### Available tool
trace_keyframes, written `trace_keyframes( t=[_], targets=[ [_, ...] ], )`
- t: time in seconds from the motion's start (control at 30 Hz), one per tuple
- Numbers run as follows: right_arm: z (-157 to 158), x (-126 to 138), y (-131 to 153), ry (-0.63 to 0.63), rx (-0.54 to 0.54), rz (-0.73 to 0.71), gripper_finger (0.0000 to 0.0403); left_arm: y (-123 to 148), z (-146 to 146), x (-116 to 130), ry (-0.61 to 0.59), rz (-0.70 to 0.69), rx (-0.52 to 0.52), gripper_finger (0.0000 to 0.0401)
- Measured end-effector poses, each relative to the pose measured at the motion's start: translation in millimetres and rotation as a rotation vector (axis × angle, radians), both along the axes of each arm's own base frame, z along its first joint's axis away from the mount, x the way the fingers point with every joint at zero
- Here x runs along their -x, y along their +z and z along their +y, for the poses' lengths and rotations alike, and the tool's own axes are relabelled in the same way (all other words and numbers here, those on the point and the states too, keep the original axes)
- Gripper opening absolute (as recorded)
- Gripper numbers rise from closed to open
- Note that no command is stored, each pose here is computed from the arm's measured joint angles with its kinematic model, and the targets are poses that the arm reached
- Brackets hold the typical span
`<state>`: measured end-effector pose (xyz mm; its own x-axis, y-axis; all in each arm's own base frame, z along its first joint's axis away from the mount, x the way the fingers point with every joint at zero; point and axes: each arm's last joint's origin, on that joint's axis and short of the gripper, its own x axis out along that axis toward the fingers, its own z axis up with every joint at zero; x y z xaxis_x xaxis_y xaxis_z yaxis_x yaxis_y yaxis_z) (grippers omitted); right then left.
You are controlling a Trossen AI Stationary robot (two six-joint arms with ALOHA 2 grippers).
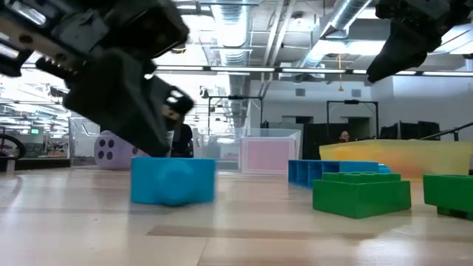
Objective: Pick & Place Toys
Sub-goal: Put the blue game piece into the yellow bin
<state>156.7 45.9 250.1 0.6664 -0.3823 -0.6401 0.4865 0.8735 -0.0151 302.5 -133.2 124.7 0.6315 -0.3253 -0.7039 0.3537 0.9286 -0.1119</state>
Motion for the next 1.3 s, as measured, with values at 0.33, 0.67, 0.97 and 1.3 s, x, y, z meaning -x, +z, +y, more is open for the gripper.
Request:
trace_keyframes(
  t=[0.33, 0.67, 0.97, 1.3],
  targets=[
    [0.0, -0.1, 0.0, 0.000, 0.000, 0.000, 0.0189, 12.3, 18.3, 32.3, 0.120, -0.136, -0.005, 0.0000],
    [0.0, -0.1, 0.0, 0.000, 0.000, -0.001, 0.0189, 26.4, 9.4, 28.5, 0.114, -0.302, 0.022, 0.0059],
    [0.1, -0.4, 0.1, -0.001, -0.001, -0.003, 0.0189, 24.6, -6.6, 11.2, 0.239, -0.312, -0.018, 0.0286],
    [0.2, -0.4, 0.2, -0.005, -0.006, -0.007, 0.0189, 2.9, -19.6, -4.0, 0.337, -0.083, -0.035, 0.0392]
  ],
)
